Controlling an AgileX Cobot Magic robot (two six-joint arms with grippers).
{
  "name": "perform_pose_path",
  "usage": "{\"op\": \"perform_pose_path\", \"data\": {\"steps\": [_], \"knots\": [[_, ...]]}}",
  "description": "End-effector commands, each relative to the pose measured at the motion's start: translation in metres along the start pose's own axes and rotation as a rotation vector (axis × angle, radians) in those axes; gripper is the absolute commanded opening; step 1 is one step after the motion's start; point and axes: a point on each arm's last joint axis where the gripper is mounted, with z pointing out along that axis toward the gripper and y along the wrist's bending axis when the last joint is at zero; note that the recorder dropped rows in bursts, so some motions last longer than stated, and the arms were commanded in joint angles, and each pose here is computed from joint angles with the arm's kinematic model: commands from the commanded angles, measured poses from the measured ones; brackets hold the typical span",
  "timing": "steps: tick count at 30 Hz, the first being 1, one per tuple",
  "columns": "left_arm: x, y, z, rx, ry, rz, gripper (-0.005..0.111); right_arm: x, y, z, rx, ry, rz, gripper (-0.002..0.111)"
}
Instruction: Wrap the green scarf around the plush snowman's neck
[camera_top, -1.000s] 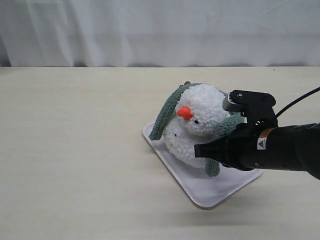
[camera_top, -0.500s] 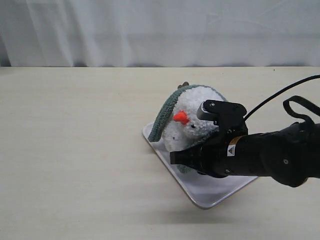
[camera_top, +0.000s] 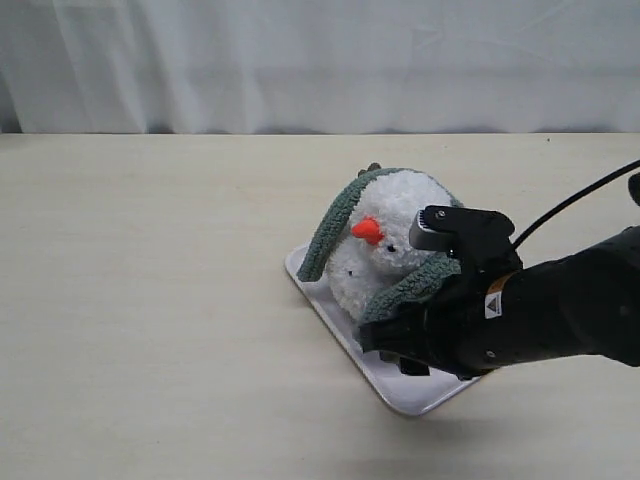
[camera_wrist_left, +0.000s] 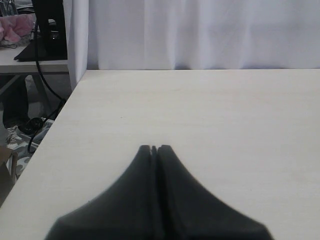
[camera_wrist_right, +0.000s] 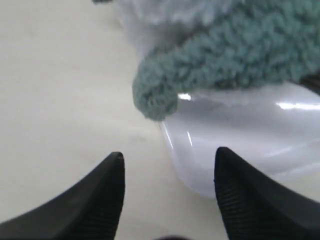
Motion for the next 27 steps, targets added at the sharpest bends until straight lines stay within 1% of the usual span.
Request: {"op": "perform_pose_path", "data": {"steps": [1,3,5,7,10,11,13,15,18,21,24,27], "knots": [[0.000,0.000,0.000,-0.002,-0.011,-0.008,0.000,0.010,-0.001,-0.019,0.020,0.100,-0.061,0.052],[0.000,0.000,0.000,-0.002,-0.011,-0.008,0.000,0.008,0.001,-0.031,0.010,0.095,-0.087,0.049],[0.000,0.000,0.000,-0.002,-0.011,-0.008,0.000,0.003,0.005,-0.046,-0.013,0.055,-0.115,0.044],[0.000,0.000,0.000,-0.002,-0.011,-0.008,0.000,-0.005,0.009,-0.062,-0.038,-0.017,-0.134,0.035],[0.000,0.000,0.000,-0.002,-0.011,-0.008,0.000,-0.019,0.013,-0.084,-0.043,-0.139,-0.200,0.013],[0.000,0.000,0.000,-0.002,-0.011,-0.008,0.000,-0.024,0.014,-0.088,-0.032,-0.172,-0.228,0.005],[0.000,0.000,0.000,-0.002,-0.011,-0.008,0.000,-0.033,0.014,-0.095,-0.002,-0.212,-0.223,0.004],[0.000,0.000,0.000,-0.002,-0.011,-0.008,0.000,-0.044,0.014,-0.098,0.063,-0.226,-0.223,0.004],[0.000,0.000,0.000,-0.002,-0.011,-0.008,0.000,-0.064,0.009,-0.098,0.229,-0.204,-0.217,0.004],[0.000,0.000,0.000,-0.002,-0.011,-0.008,0.000,-0.084,0.007,-0.094,0.348,-0.150,-0.203,0.004],[0.000,0.000,0.000,-0.002,-0.011,-0.008,0.000,-0.102,0.000,-0.084,0.378,-0.112,-0.164,0.004],[0.000,0.000,0.000,-0.002,-0.011,-0.008,0.000,-0.113,-0.010,-0.068,0.360,-0.063,-0.106,0.004]]}}
